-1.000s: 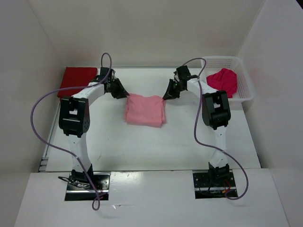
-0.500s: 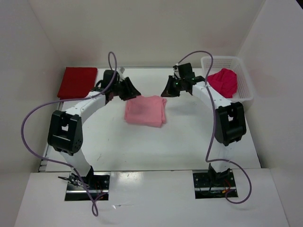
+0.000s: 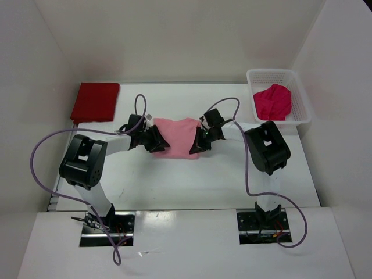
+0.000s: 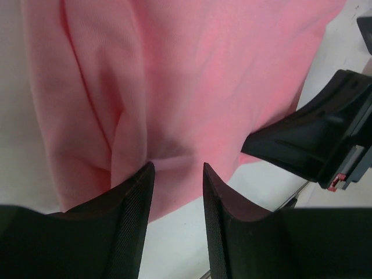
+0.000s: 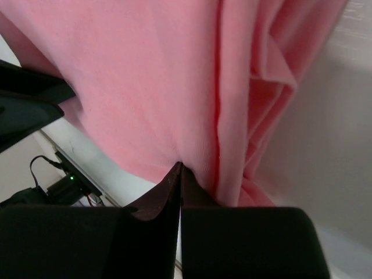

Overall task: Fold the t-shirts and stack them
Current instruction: Put the neatly folded tshirt into the corner of the board with the left arm

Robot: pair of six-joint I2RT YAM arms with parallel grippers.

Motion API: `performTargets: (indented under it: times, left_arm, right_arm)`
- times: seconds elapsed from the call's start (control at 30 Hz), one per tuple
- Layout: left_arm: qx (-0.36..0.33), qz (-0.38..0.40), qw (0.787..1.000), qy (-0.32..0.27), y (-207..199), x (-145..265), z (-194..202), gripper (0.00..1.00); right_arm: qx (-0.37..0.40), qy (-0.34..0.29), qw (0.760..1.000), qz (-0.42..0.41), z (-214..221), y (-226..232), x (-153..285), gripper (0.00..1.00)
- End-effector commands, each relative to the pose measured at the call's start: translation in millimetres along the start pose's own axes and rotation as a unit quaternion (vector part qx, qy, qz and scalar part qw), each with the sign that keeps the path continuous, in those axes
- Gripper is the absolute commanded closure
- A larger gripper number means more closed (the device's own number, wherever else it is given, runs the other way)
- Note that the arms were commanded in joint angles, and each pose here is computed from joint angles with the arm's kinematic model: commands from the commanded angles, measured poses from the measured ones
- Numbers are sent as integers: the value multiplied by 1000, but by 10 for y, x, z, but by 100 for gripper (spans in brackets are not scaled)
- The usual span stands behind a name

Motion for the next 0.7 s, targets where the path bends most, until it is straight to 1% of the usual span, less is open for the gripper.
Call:
performTargets:
  times: [0.0, 0.13, 0.2, 0.23, 0.27, 0.3, 0.33, 0.37, 0.43, 0.47, 0.53, 0.57, 0.63, 0.67]
  left_arm:
    - [-6, 1, 1000, -6, 27, 62, 153, 53]
    - [4, -3, 1000, 13, 120, 116, 405, 53]
    - [0, 9, 1000, 1, 11, 256, 379, 47]
    - [-1, -2, 1000, -8, 11, 309, 379, 38]
    - [-19, 2, 999, -37, -108, 444, 254, 33]
    - [-30, -8, 999, -41, -135, 522, 224, 29]
    - [-49, -3, 996, -71, -273, 646, 59, 20]
    - [-45, -14, 996, -72, -255, 714, 12, 16]
    - [-43, -12, 996, -80, -257, 787, -99, 2]
    - [-37, -17, 996, -80, -210, 780, -114, 0]
    - [-23, -33, 996, -80, -84, 719, -174, 0]
    - [-19, -30, 996, -79, -48, 689, -190, 0]
    - [-9, -42, 996, -74, 69, 583, -221, 0]
    - [-5, -45, 997, -66, 105, 542, -201, 0]
  right_arm:
    - [12, -20, 1000, -9, -33, -52, -48, 98]
    - [4, -15, 1000, 4, 67, -156, -11, 98]
    - [16, -19, 1000, 7, 71, -117, 68, 98]
    - [22, -18, 1000, -5, 51, -9, 127, 96]
    - [29, -17, 999, -4, 50, 37, 183, 91]
    - [35, -21, 999, -15, 39, 149, 272, 89]
    - [47, -28, 998, -23, -12, 286, 357, 83]
    - [56, -27, 997, -36, -58, 360, 412, 81]
    - [77, -32, 995, -62, -133, 588, 521, 76]
    - [84, -34, 994, -63, -209, 647, 492, 76]
    - [93, -33, 993, -72, -283, 717, 454, 76]
    - [96, -44, 991, -79, -389, 790, 485, 82]
    - [91, -41, 992, -81, -525, 778, 360, 89]
    - [102, -52, 989, -93, -632, 898, 356, 91]
Point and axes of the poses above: each gripper's point midway between its finger pads, its own x axis back along the fingers, its own y axis along the line the jaws close on, z = x × y, the point moved 6 cm from there along x, back along the fingers, and after that the axes turned 15 degrees about -x, right-handed, at the moved point
